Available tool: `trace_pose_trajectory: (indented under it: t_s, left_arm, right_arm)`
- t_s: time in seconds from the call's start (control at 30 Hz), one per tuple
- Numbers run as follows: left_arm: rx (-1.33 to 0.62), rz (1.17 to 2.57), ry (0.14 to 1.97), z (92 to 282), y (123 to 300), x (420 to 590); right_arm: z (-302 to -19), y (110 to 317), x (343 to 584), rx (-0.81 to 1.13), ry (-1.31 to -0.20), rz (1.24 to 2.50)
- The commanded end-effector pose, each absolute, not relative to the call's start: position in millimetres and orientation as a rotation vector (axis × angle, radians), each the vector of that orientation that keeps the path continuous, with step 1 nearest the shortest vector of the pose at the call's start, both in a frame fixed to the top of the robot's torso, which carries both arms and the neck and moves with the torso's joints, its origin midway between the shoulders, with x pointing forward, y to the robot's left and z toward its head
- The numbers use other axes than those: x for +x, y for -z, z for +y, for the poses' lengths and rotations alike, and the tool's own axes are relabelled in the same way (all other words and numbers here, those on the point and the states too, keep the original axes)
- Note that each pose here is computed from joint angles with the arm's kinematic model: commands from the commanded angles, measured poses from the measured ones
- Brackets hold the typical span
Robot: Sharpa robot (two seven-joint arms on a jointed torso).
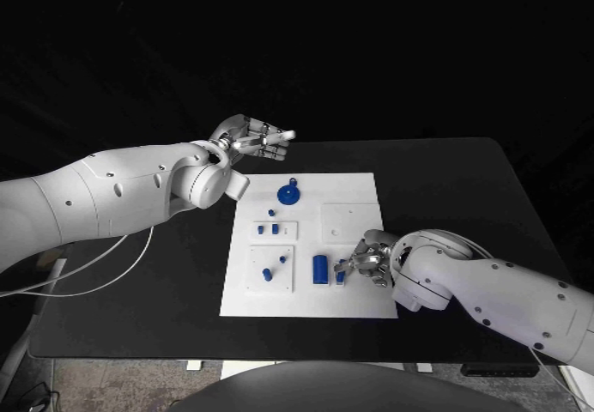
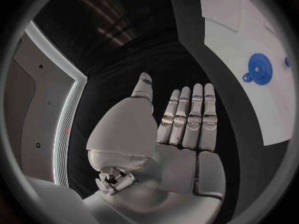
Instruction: Assemble the parts on the task board
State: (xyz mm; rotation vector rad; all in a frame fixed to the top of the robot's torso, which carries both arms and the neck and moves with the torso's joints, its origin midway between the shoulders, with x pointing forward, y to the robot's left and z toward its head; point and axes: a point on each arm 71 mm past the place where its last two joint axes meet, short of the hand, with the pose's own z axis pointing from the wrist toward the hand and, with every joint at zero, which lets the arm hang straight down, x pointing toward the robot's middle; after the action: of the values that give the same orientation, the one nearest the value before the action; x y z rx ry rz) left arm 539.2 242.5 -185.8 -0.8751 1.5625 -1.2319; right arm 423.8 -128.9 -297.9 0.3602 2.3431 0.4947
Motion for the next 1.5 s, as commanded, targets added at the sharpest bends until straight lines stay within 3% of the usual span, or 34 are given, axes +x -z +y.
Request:
trace_pose_trajectory:
  t_s: [0.03,0.8,1.13,1.5]
  left_arm:
    - [-0.872,1.567,1.251,240.2,185.0,539.1]
    - [-0.873,1.574,1.246,240.3,185.5,539.3]
    - [-0.876,1.573,1.241,242.8,185.5,539.0]
    - [-0.875,1.572,1.241,243.3,185.6,538.8]
  right_arm:
    - [-126.6,298.1,423.0,0.346,-0.506,2.347]
    - [-131.7,296.8,425.6,0.391,-0.551,2.307]
    - [-151.4,285.9,434.3,0.43,-0.723,2.102]
    - [-155.1,272.1,435.4,0.214,-0.824,1.91]
